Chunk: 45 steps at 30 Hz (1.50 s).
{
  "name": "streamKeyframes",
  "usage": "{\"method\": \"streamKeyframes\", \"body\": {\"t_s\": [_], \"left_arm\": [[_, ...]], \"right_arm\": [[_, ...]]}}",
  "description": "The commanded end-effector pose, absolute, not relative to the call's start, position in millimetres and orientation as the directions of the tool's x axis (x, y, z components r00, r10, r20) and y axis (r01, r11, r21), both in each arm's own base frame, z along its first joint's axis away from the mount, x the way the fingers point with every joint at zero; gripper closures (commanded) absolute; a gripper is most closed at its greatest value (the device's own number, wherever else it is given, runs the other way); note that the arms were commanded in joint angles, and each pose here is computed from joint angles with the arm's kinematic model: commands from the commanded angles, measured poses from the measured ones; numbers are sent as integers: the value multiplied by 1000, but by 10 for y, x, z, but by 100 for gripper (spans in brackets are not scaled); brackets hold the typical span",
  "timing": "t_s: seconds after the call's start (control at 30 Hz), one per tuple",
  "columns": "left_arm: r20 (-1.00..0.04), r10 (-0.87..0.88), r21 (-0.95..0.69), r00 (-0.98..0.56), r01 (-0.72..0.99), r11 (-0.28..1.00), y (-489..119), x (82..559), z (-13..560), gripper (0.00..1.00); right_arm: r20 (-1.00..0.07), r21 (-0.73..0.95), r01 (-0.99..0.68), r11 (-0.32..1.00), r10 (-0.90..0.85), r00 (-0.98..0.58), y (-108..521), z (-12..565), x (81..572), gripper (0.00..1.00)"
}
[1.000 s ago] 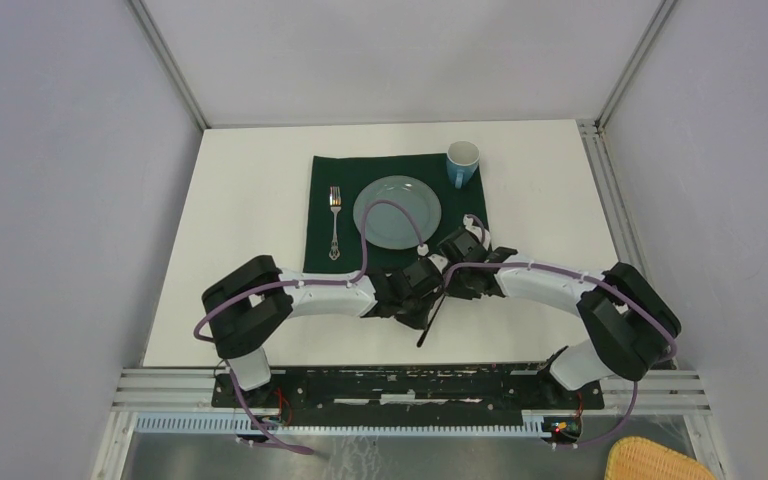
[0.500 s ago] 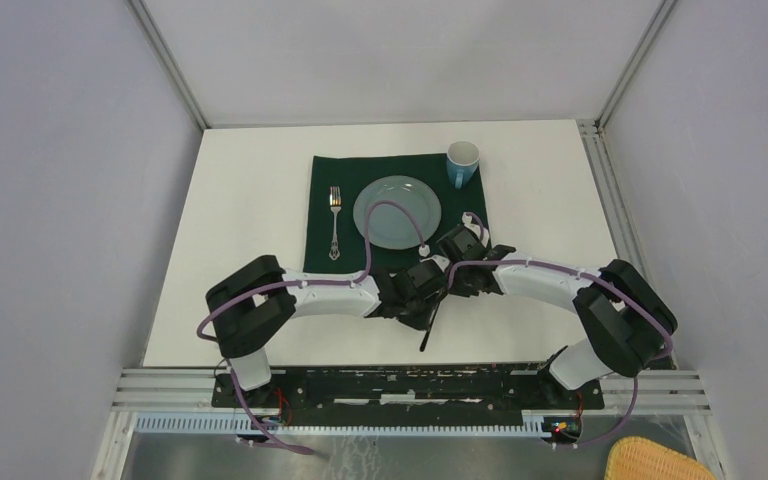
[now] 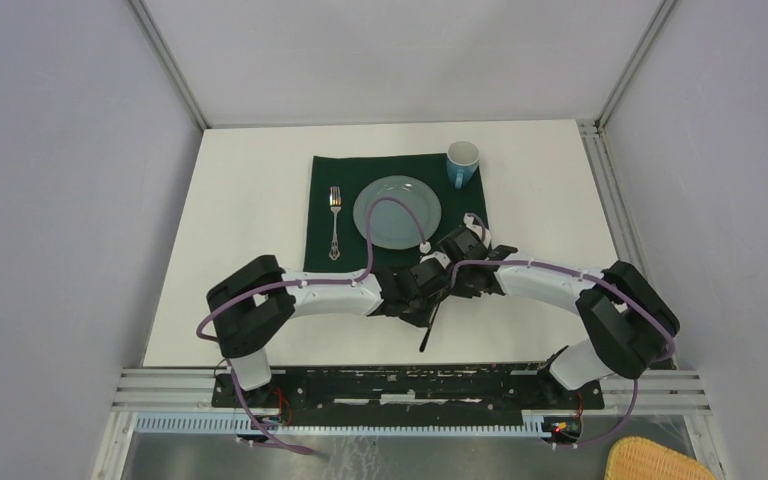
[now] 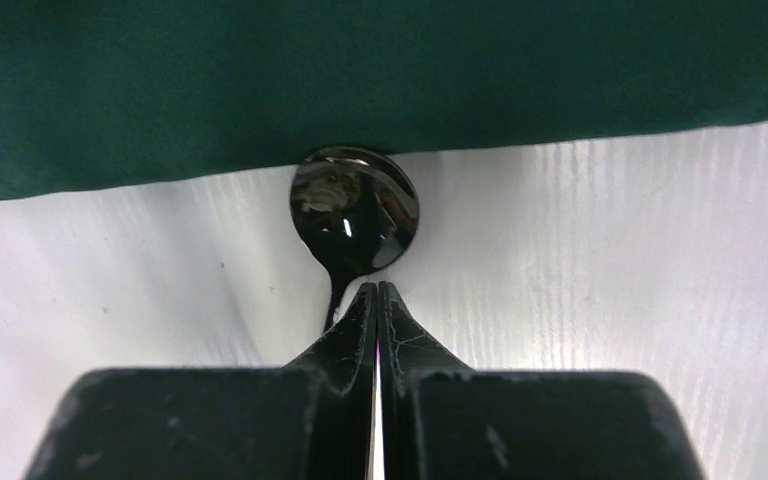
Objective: Set the dinner table for one person
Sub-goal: Adjust the fork at the center of the board.
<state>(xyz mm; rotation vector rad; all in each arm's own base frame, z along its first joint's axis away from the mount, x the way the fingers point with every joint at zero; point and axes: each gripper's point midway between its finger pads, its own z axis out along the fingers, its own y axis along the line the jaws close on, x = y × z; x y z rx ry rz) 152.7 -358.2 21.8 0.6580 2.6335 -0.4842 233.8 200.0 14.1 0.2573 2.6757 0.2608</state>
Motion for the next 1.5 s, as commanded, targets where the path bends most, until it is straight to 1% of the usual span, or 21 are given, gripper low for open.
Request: {"method": "streamKeyframes", "body": {"t_s": [0.0,0.23,0.4,0.57,0.63,0.7,0.8,0.87,1.03,1.3,1.37,1.47], "left_arm": [[-540,301,-263,-786,497,827,-3733,1724,595,98],[-565,238,-256,-790,442,860,-3489,1963,729,98],[-609,177,-223,-773,381,897,-3104,2311,963,98],[-656,89,-229,-750,310,923,-2660,2677,1235,98],[-666,75,-225,-742,295,929,-2533,2781,1324,98],[-671,57,-221,-740,272,936,-2430,2857,1395,98],[-679,32,-250,-734,271,930,-2413,2859,1503,98],[-685,14,-272,-729,273,923,-2419,2838,1561,98],[-682,-7,-324,-732,293,900,-2439,2730,1619,98],[-692,-11,-356,-722,327,876,-2391,2568,1736,98],[-690,-9,-359,-724,331,873,-2380,2538,1735,98],[-690,-8,-358,-724,331,873,-2352,2511,1737,98]], "right_arm": [[-414,184,136,973,202,-887,1854,175,2221,100],[-432,187,146,972,215,-876,1759,261,2152,100],[-453,202,148,968,226,-863,1705,386,2124,100],[-459,224,156,962,245,-854,1699,513,2098,90],[-454,238,153,959,250,-855,1739,545,2080,89],[-453,240,148,960,245,-857,1805,580,2060,91],[-464,239,137,961,237,-854,1970,646,2038,83],[-466,231,128,964,226,-855,2098,674,2021,80],[-482,230,125,965,224,-847,2456,804,2018,81],[-500,241,136,961,243,-831,2808,737,1936,79],[-521,219,154,964,249,-817,2808,737,1921,79],[-567,130,191,973,231,-791,2694,740,1881,79]]}}
